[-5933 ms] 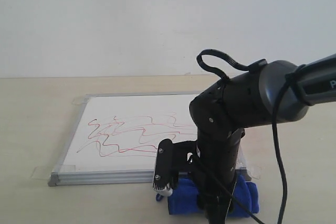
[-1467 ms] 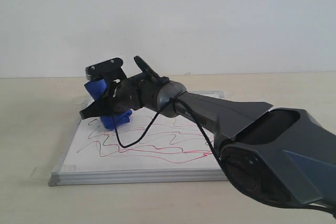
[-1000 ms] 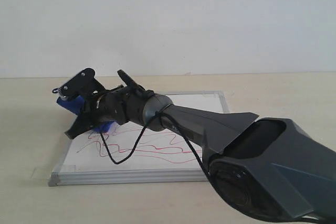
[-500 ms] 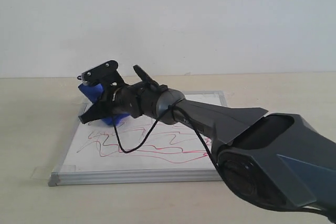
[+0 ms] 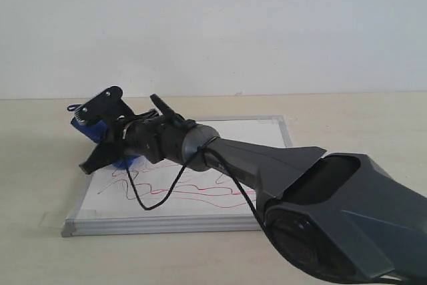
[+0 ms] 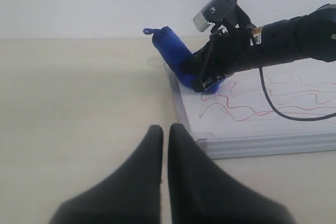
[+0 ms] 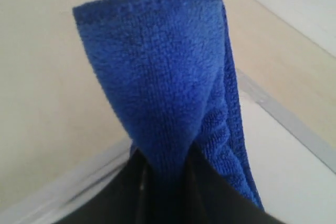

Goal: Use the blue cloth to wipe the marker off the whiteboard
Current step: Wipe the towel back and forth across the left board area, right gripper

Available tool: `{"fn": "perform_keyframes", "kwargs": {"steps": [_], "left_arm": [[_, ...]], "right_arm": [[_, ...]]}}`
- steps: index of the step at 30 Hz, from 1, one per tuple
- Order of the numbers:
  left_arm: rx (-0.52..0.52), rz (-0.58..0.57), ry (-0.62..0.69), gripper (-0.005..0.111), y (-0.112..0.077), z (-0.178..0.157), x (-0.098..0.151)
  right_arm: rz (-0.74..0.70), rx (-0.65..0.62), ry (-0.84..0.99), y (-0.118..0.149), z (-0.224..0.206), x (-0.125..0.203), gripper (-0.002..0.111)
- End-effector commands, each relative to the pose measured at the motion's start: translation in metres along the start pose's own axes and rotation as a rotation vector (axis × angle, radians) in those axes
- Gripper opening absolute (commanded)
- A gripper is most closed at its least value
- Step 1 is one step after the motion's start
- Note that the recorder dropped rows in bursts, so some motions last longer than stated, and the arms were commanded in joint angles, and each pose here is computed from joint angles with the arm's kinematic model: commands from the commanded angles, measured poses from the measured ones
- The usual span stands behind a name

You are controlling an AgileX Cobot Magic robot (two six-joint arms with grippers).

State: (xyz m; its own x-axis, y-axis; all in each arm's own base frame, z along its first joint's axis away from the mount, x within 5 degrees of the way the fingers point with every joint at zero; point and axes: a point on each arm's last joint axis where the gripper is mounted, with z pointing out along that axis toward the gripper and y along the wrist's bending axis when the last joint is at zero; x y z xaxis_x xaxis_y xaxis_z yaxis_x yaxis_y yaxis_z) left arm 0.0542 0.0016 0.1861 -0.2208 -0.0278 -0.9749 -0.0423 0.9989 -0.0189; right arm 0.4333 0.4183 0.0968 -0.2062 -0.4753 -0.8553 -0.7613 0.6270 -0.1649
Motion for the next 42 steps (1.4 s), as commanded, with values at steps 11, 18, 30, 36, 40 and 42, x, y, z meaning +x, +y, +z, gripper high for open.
{"fn": "perform_keyframes", "kwargs": {"steps": [11,18,30,36,40,42], "left_arm": [[0.002,-0.007,-0.004,0.004,0.0,0.0,0.001],[0.002,-0.007,-0.004,0.004,0.0,0.0,0.001],[0.002,-0.007,-0.004,0.004,0.0,0.0,0.001],[0.002,-0.007,-0.004,0.004,0.0,0.0,0.001],[0.002,-0.007,-0.004,0.004,0.0,0.0,0.001],[0.002,-0.007,-0.004,0.004,0.0,0.0,0.001]], "right_arm": [[-0.021,-0.002,-0.076,0.017,0.006,0.002,0.0],[-0.02,0.013,-0.108,0.013,0.006,-0.001,0.0],[0.013,0.059,0.023,-0.034,0.014,0.038,0.0],[0.069,0.048,-0.003,-0.023,0.015,0.033,0.0],[0.041,0.003,-0.011,0.007,0.016,0.026,0.0],[0.033,-0.015,-0.014,0.019,0.016,0.024,0.0]]}}
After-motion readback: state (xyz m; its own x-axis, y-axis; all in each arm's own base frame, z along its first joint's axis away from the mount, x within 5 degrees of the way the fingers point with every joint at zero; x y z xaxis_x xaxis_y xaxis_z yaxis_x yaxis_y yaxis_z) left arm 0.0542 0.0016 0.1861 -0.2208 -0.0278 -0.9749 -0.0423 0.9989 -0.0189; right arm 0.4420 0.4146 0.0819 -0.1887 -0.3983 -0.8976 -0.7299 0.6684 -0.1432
